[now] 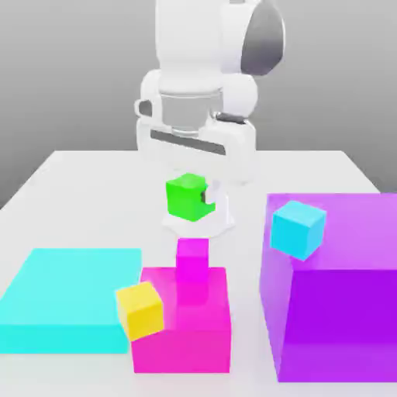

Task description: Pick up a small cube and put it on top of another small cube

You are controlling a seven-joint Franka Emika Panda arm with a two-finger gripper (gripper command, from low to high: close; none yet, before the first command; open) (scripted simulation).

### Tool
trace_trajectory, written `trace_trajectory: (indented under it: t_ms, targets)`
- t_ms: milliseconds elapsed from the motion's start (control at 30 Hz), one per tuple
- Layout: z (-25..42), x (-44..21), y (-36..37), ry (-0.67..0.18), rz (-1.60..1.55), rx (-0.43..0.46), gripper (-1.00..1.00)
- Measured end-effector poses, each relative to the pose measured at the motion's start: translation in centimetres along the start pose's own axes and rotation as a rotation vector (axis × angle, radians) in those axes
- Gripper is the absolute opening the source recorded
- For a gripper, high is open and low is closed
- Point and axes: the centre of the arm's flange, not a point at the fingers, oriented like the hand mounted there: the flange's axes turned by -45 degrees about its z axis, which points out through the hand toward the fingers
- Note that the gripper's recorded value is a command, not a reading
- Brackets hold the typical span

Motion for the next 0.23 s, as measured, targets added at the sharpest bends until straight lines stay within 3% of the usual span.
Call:
trace_trajectory:
  t_ms: [100, 133, 233]
  targets:
    - [3.3, -0.1, 0.1, 0.0, 0.0, -0.005, -1.0]
    - [4.3, -0.2, 0.2, 0.0, 0.0, -0.006, 1.0]
    - [4.3, -0.2, 0.2, 0.0, 0.0, -0.006, 1.0]
